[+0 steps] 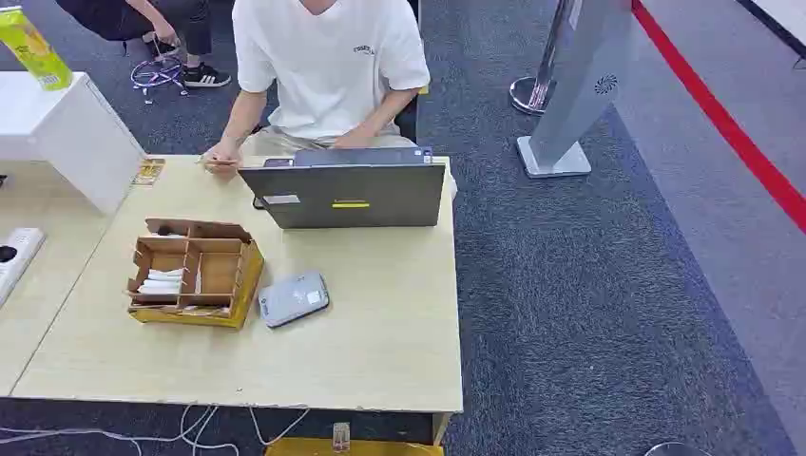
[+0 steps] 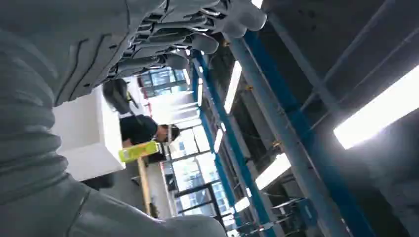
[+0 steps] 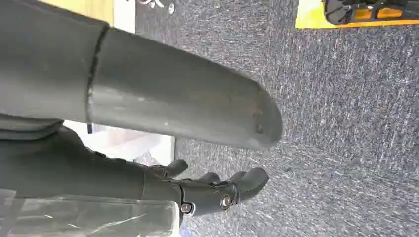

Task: Pass the card to the sensor for recognition and then transmit it.

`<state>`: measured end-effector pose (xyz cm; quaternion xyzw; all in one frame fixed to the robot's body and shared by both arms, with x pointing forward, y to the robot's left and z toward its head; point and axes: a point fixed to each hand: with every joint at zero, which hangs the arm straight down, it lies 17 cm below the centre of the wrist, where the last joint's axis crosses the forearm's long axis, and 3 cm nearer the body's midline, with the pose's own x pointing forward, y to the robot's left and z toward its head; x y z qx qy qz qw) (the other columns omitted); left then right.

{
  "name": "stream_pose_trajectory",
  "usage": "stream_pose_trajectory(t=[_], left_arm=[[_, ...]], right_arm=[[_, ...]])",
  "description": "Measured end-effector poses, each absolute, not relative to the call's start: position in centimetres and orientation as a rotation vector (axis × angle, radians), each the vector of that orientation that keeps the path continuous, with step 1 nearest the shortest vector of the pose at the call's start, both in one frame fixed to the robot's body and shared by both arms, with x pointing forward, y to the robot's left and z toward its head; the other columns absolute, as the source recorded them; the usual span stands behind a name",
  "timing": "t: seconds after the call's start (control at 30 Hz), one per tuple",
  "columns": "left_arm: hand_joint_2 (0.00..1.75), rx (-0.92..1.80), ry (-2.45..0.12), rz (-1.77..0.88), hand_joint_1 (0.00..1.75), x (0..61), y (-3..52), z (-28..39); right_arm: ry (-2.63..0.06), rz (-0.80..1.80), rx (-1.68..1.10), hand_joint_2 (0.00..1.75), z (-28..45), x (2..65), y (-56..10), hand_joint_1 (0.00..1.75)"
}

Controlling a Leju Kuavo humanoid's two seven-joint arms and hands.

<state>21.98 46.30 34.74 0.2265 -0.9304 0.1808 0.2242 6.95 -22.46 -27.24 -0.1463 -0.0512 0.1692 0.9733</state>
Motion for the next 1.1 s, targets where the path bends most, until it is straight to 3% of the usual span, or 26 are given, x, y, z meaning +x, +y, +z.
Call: stream_pose_trajectory(t=[0.47, 1.1], left_arm=[[1.75, 0.699, -2.416, 0.287, 0.00, 32.3, 44.5, 35.9], [1.75, 0.873, -2.031, -0.141, 0.00, 47.3, 42.8, 32.7]], right_arm=[[-0.107, 0.366, -0.278, 0.00, -27.2, 7.1, -22.0, 0.00], [-0.118, 0.409, -0.240, 0.00, -27.3, 7.4, -21.3, 0.00]])
